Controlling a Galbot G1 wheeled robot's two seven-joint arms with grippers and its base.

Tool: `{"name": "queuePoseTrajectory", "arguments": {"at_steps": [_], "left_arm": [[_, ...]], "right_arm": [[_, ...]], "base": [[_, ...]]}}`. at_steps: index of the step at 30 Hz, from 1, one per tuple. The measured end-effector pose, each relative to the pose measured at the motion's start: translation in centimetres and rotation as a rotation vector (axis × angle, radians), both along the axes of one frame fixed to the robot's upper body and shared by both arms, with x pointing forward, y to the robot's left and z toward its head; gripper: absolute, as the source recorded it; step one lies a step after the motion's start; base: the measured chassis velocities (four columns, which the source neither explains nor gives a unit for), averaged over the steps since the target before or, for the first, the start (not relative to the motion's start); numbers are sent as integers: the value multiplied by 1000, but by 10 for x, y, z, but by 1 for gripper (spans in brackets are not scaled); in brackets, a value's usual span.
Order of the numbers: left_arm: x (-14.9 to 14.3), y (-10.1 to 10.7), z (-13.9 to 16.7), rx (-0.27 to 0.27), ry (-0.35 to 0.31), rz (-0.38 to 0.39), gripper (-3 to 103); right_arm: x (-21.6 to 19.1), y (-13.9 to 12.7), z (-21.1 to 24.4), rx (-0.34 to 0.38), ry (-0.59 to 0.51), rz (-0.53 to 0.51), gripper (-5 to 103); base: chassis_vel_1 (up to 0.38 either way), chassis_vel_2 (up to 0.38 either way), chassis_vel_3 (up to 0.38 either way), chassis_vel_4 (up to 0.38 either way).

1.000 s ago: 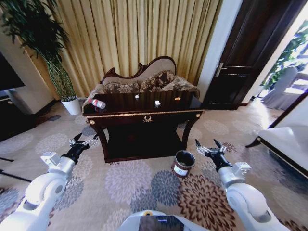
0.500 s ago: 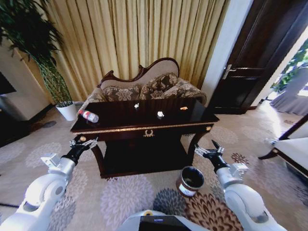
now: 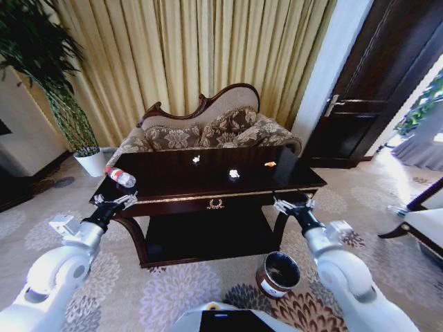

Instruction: Move to the front of the table and place the trash on the table into the trash bin.

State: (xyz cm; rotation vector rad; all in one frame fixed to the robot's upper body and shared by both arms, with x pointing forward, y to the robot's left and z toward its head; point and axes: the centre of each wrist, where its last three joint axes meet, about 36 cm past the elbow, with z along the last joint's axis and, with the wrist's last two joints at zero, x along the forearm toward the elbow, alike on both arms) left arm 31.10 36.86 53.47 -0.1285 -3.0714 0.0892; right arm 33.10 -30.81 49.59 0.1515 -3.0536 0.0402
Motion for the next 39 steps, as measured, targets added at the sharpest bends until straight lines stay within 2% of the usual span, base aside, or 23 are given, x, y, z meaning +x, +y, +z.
{"name": "queuePoseTrajectory", "arguments": {"at_steps": [5, 7, 14, 17, 19, 20, 24, 27, 31, 39], "left_arm": [[-4, 4, -1, 8, 13, 12, 100], [-6, 5, -3, 9, 23, 19, 100], [-5, 10, -8, 7, 36, 33, 100], [-4, 11, -8, 7, 38, 38, 100], [-1, 12, -9, 5, 41, 41, 100], [-1, 12, -9, 5, 41, 41, 100], [1, 12, -12, 0, 51, 45, 100], [1, 11, -13, -2, 54, 47, 100], [-1, 12, -15, -2, 60, 48, 100], [-4, 13, -15, -11, 44, 45, 100]], "right_arm": [[28, -10, 1, -35, 22, 14, 100], [58, -20, 7, -51, 26, 18, 100], [111, -28, 23, -36, 67, 45, 100], [135, -25, 25, -7, 104, 49, 100], [166, -19, 38, 43, 138, 49, 100], [166, -19, 38, 43, 138, 49, 100], [219, -4, 47, 73, 173, 46, 100], [231, 3, 47, 77, 185, 45, 100], [270, 24, 42, 66, 225, 34, 100], [307, 30, 54, 37, 249, -8, 100]], "base": [[0, 0, 0, 0], [0, 0, 0, 0], [0, 0, 0, 0], [0, 0, 0, 0], [0, 0, 0, 0], [0, 0, 0, 0], [0, 0, 0, 0], [0, 0, 0, 0], [0, 0, 0, 0], [0, 0, 0, 0]]}}
